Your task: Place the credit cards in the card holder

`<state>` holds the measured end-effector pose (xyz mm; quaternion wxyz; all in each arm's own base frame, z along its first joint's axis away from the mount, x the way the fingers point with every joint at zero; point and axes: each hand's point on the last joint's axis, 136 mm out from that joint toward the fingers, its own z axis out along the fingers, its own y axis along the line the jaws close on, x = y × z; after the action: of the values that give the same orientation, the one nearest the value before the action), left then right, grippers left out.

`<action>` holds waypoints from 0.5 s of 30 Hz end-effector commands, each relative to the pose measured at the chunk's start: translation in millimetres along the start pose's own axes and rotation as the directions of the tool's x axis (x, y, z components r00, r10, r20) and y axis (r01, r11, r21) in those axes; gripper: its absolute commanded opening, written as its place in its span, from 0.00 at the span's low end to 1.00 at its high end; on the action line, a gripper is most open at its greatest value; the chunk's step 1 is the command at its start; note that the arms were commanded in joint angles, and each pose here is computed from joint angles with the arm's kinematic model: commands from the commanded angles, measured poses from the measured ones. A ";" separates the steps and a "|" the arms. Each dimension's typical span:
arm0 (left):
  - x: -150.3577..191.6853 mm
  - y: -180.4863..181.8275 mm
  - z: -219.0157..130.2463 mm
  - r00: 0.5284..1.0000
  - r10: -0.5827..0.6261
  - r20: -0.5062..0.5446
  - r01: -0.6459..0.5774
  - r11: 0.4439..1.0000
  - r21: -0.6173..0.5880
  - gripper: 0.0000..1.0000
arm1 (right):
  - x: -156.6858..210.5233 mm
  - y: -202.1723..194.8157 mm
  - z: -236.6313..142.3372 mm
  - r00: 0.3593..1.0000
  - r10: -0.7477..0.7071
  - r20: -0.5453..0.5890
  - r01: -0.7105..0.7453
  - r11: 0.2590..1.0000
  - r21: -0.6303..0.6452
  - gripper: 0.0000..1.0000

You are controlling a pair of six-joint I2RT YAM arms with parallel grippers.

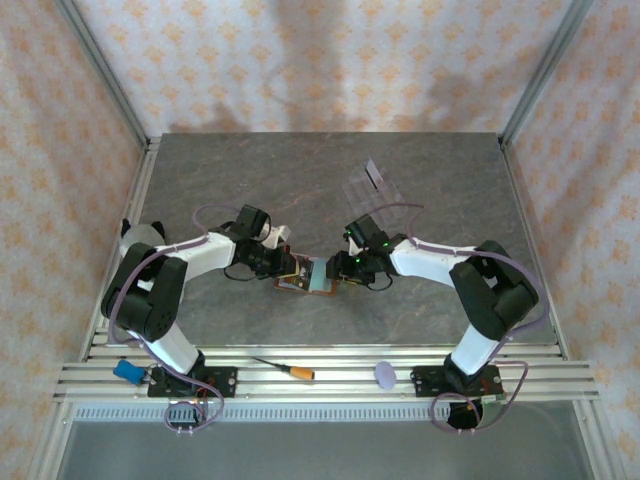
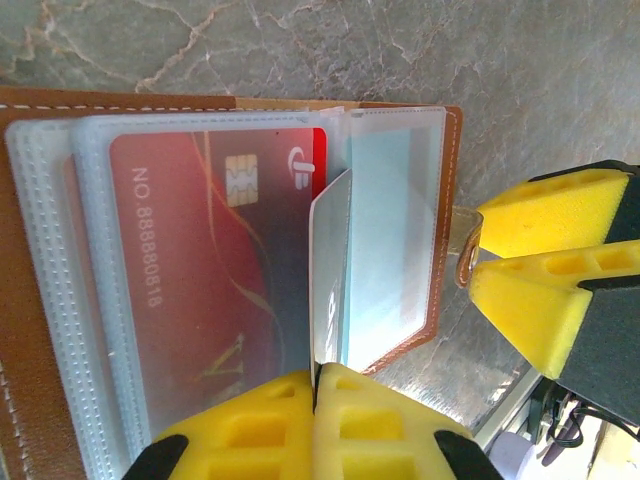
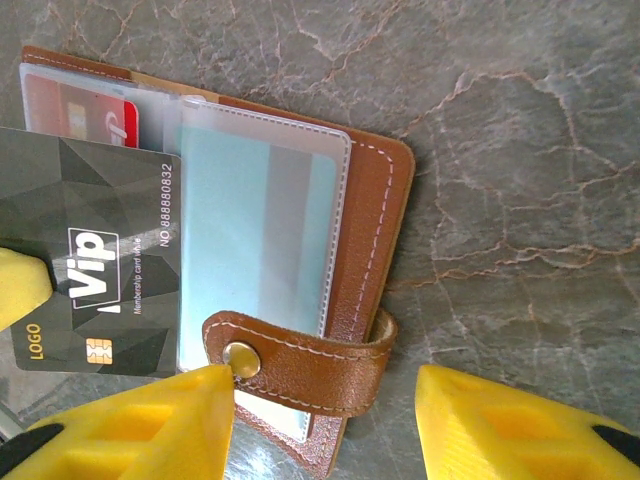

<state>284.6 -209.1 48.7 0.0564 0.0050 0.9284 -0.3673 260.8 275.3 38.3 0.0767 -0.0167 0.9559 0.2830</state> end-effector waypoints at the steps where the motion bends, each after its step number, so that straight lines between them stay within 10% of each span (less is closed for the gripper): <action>1: -4.0 6.6 3.9 1.000 -0.002 0.001 0.002 1.000 -0.013 0.00 | 1.1 -4.2 3.9 1.000 -0.008 -0.002 0.009 1.000 0.019 0.51; 15: -14.5 12.8 6.8 0.999 -0.013 0.037 0.015 0.999 -0.041 0.00 | 2.7 -6.8 3.9 1.000 -0.006 0.000 0.006 1.000 0.025 0.51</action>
<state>289.5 -210.2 42.1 0.0579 0.0040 0.9288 -0.3660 260.6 275.1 37.1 0.0754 -0.0164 0.9563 0.2820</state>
